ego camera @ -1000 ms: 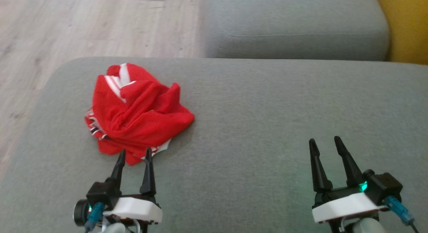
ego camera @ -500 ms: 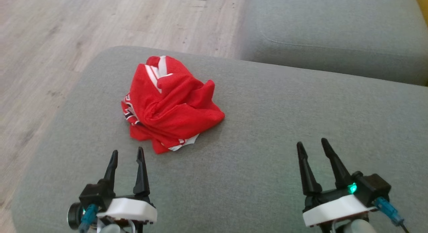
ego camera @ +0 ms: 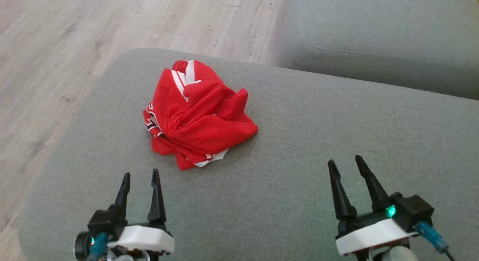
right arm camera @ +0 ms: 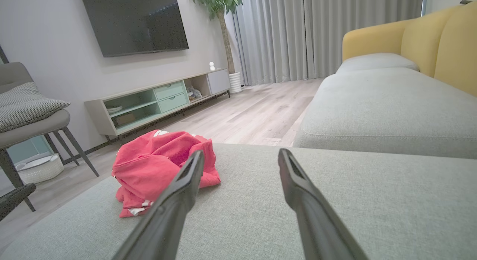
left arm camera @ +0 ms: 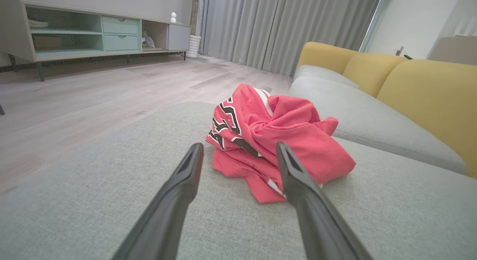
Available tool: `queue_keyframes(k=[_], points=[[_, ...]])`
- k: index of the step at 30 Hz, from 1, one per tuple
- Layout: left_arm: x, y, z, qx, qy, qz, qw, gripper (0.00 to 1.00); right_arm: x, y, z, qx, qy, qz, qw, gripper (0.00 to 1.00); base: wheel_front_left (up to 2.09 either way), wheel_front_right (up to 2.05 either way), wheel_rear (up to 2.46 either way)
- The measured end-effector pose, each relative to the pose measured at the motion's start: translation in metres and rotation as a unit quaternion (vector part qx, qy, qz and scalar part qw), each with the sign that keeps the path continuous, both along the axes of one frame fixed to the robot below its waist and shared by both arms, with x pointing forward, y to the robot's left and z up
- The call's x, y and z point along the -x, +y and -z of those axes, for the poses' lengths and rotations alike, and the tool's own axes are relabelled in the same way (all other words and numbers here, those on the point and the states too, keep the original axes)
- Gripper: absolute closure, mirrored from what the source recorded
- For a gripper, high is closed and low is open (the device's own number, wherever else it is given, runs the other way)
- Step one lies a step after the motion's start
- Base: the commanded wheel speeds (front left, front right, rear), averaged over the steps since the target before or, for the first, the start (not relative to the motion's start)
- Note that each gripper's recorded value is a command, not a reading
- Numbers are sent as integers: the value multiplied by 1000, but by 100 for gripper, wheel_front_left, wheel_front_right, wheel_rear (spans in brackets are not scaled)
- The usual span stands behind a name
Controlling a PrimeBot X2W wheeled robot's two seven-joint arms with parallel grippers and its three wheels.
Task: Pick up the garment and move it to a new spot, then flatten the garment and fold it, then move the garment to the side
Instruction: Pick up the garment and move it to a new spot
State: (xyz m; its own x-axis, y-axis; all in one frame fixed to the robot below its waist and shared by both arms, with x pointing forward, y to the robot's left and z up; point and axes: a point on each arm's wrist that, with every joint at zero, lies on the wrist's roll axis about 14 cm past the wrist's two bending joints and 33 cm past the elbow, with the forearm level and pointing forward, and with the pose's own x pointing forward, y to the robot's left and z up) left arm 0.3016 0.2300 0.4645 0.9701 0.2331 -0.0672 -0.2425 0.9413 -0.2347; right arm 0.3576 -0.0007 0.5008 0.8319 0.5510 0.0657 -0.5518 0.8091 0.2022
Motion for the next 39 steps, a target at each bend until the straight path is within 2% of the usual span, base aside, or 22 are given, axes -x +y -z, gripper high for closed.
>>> queue_keyframes(k=[6, 11, 16, 18, 23, 28, 29, 30, 31, 32, 35, 39], points=[[-19, -13, -3, -26, 1, 43, 999, 0, -1, -8, 6, -1, 9, 11, 1000, 0, 0, 0, 0], [-72, -30, -26, -84, 7, 132, 988, 0, -11, -21, 14, -8, 23, 35, 999, 0, 0, 0, 0], [-116, -56, -15, -144, 99, 225, 959, 0, -28, -35, 14, -16, 22, 60, 998, 0, 0, 0, 0], [-125, -59, -2, -149, 141, 239, 949, 0, -33, -42, 17, -19, 26, 72, 997, 0, 0, 0, 0], [-131, -55, 42, -176, 253, 267, 913, 0, -39, -58, 24, -18, 37, 97, 994, 0, 0, 0, 0], [-130, -52, 67, -195, 294, 278, 893, 0, -39, -75, 28, -23, 45, 122, 991, 0, 0, 0, 0], [-129, -53, 69, -194, 297, 280, 892, 4, -39, -76, 28, -23, 45, 124, 991, 0, 0, 0, 0], [-128, -54, 71, -192, 299, 282, 891, 74, -38, -77, 27, -23, 43, 125, 991, 0, 0, 0, 0], [-127, -56, 71, -195, 301, 285, 889, 100, -38, -78, 26, -23, 42, 126, 991, 0, 0, 0, 0], [-126, -58, 70, -198, 296, 289, 889, 100, -38, -79, 24, -23, 39, 127, 991, 0, 0, 0, 0], [-132, -64, 58, -196, 259, 292, 900, 100, -37, -81, 20, -24, 34, 131, 991, 0, 0, 0, 0], [-146, -79, 21, -190, 167, 297, 921, 100, -35, -84, 15, -24, 26, 135, 990, 0, 0, 0, 0]])
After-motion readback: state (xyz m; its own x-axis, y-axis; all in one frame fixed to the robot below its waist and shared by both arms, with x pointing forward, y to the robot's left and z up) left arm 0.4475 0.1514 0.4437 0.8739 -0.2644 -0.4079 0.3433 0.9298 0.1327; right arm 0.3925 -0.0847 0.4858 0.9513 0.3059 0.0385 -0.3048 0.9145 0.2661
